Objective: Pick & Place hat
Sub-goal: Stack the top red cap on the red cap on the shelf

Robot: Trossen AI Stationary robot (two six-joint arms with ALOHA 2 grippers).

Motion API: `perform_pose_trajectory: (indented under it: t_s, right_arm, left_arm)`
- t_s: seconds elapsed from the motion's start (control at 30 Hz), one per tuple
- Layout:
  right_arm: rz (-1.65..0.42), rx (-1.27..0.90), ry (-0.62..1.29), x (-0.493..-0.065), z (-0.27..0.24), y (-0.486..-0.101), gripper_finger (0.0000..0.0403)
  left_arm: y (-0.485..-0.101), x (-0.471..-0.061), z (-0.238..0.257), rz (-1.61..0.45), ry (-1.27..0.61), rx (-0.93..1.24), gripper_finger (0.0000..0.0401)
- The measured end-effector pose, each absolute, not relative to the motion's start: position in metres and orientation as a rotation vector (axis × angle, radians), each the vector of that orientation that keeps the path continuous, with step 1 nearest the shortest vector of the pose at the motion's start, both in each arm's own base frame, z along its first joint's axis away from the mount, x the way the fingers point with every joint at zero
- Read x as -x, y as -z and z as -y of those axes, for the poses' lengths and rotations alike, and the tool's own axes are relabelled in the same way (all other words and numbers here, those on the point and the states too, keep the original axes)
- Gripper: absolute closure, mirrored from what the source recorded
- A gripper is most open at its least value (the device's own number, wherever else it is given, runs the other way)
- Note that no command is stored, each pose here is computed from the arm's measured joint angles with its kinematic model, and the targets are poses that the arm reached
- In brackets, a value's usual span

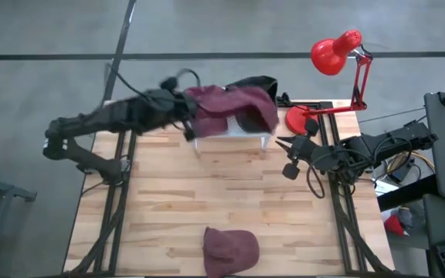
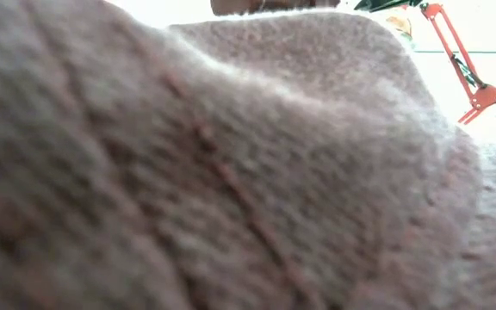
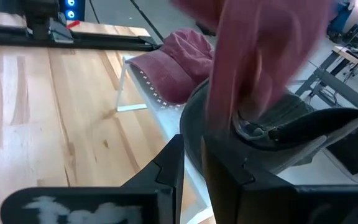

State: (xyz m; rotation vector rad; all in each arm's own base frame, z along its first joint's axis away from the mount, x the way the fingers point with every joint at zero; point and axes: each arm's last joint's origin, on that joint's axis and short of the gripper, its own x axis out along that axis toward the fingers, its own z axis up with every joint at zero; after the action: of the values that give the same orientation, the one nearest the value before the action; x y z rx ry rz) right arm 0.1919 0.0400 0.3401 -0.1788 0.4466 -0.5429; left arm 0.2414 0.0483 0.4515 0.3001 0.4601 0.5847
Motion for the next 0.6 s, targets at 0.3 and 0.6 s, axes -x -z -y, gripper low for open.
perform_pose_trajectory:
  t_s: [0.3,0.6]
  right_arm:
    - [-0.350,0.116,0.547,-0.198,-0.041,-0.348,0.0351]
    - [-0.329,0.102,0.561,-0.207,-0.040,-0.348,0.0351]
  left_arm:
    - [-0.457,-0.192,-0.060,-0.644,-0.969,-0.433,0.0398]
    - [-0.476,-0.161,-0.037,-0.495,-0.921,-0.331,0.0399]
